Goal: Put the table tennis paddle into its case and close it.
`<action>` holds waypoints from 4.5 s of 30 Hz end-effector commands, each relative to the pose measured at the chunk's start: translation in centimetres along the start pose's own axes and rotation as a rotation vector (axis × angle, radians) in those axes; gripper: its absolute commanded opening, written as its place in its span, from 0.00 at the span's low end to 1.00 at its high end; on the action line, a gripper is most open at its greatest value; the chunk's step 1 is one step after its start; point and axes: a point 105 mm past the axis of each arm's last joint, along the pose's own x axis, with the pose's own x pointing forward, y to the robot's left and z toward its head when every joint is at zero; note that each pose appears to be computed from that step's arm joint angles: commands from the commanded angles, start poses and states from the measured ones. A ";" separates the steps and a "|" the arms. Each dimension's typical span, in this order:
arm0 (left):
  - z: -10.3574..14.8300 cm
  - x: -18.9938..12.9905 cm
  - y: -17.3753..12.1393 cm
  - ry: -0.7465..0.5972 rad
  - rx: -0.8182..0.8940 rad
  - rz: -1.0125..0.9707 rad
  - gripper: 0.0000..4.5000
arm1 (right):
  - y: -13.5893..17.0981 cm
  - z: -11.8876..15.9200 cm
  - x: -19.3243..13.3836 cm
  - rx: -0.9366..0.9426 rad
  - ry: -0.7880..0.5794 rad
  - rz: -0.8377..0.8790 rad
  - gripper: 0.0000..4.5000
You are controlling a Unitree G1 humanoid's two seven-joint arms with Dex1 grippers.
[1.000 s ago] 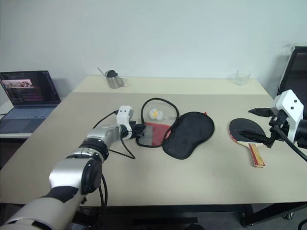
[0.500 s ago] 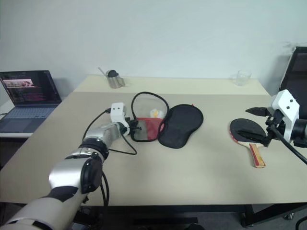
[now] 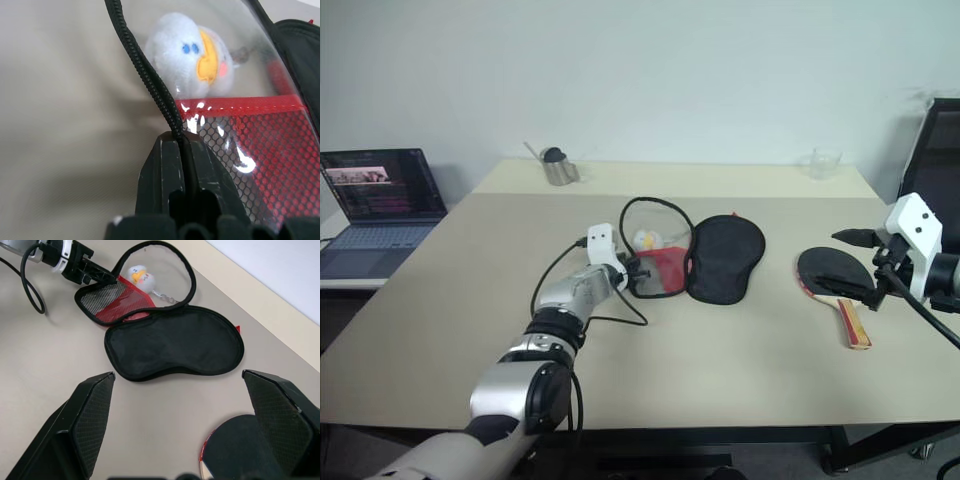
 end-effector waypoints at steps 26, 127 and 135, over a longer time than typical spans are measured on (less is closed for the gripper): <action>-0.8 -2.4 -3.5 0.086 0.129 -0.180 0.30 | 0.2 0.7 -0.6 -0.039 -0.018 -0.026 1.00; 5.5 -15.6 -2.8 -0.049 0.627 -0.945 0.54 | 3.0 -2.8 19.4 0.762 0.262 -0.663 0.23; 5.6 -15.4 -3.1 -0.048 0.631 -0.950 0.54 | 2.7 -3.1 19.2 0.791 0.283 -0.712 0.23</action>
